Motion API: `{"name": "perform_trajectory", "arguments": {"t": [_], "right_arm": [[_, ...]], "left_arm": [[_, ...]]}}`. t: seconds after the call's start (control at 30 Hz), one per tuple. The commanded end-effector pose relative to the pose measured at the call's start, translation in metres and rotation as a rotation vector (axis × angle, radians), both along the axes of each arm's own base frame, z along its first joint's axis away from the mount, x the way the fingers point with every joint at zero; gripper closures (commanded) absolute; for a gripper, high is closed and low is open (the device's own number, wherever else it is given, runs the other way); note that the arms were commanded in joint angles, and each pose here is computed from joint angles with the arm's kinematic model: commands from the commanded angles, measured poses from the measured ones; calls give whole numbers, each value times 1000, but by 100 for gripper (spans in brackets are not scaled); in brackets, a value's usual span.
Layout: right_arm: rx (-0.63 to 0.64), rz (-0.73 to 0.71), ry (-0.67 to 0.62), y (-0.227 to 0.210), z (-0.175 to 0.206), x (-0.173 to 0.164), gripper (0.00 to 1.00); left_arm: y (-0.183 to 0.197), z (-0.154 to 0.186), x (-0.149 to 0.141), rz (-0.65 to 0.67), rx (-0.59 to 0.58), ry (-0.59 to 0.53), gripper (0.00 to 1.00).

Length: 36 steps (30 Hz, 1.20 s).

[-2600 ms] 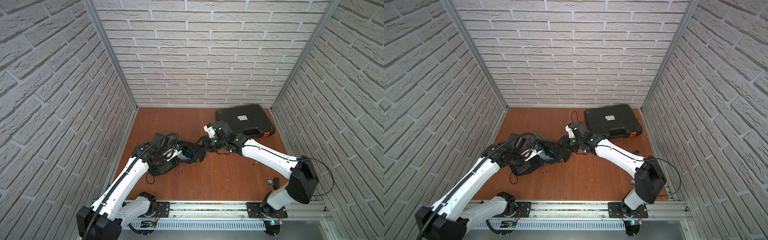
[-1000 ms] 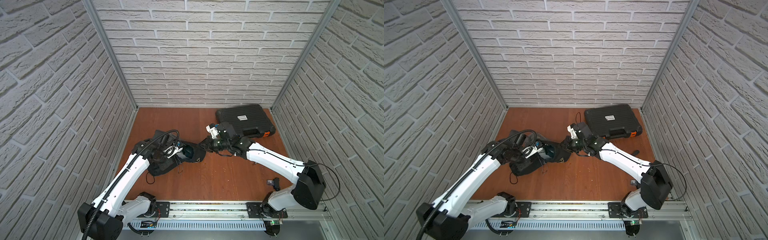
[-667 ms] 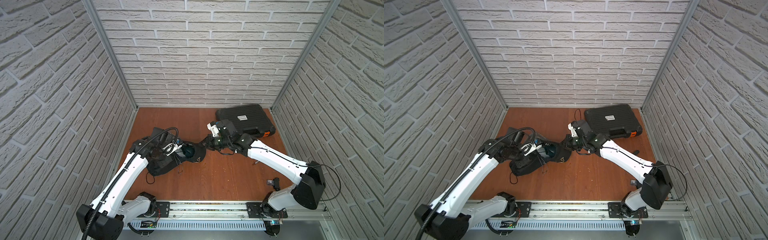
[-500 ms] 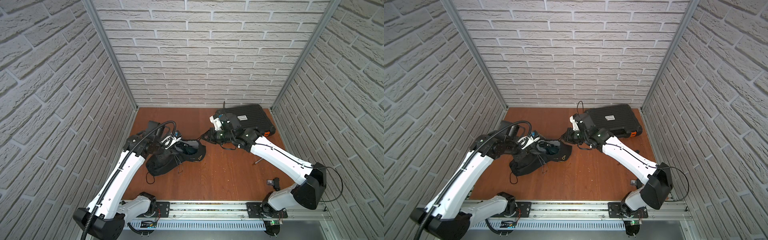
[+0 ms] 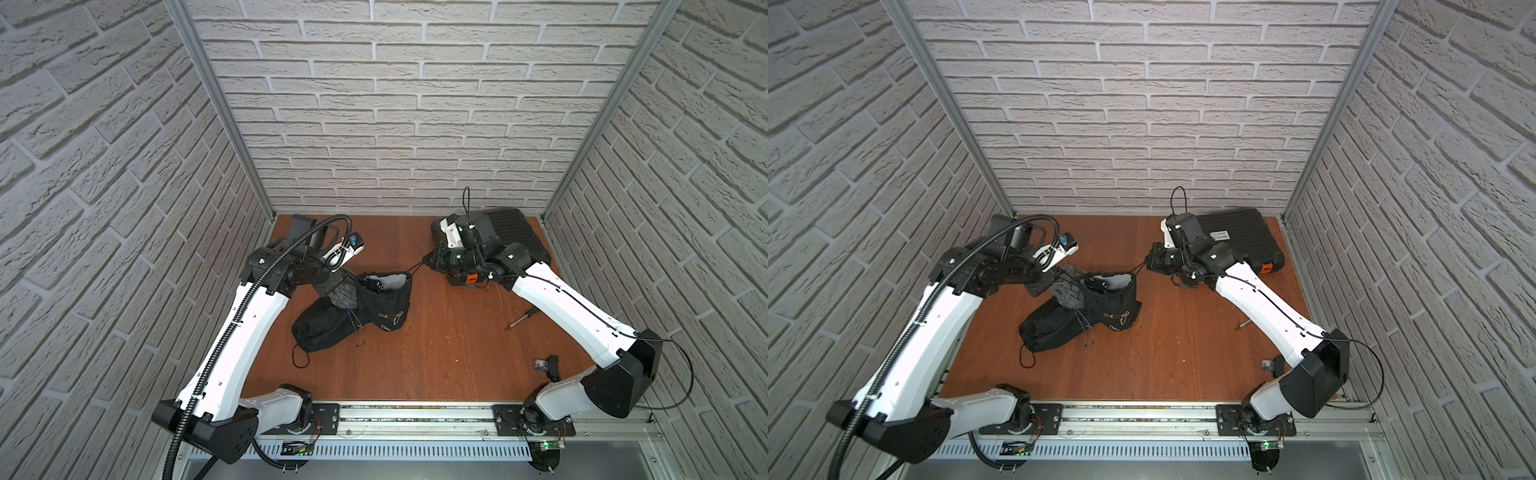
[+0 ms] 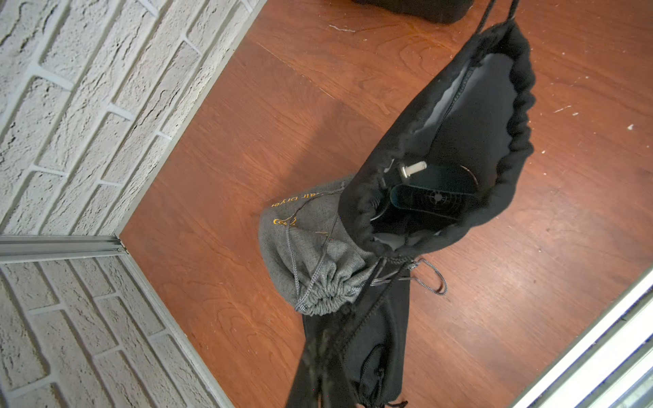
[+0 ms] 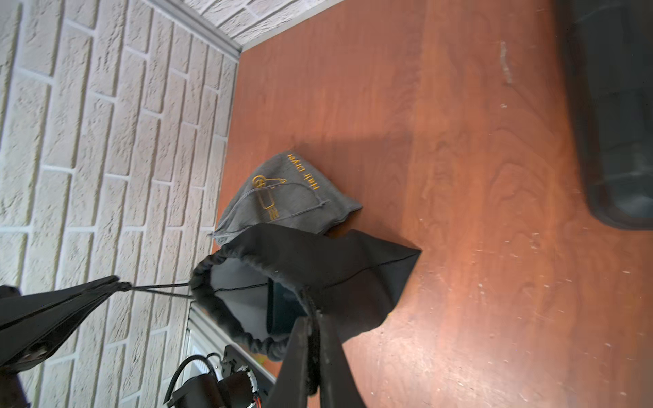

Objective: Pack away hair dryers
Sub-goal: Pull the drawstrings on both sides of the drawstring bag.

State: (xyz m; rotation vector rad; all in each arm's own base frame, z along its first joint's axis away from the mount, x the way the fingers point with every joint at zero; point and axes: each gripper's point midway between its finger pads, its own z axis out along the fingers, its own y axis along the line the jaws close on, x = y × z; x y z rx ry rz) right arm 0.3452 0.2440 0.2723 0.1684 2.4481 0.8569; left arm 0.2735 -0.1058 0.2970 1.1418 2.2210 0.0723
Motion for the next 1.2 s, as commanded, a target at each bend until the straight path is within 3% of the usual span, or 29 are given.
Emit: {"name": "perform_trajectory", "arguments": {"t": [0.0, 0.33, 1.17], "right_arm": [[3, -61, -106, -29, 36, 6, 98], [-24, -181, -171, -89, 70, 12, 97], [-148, -406, -172, -186, 65, 20, 97]], "left_arm": [[6, 22, 15, 39, -10, -92, 100], [15, 29, 23, 79, -35, -116, 100], [44, 26, 32, 179, -14, -142, 100]]}}
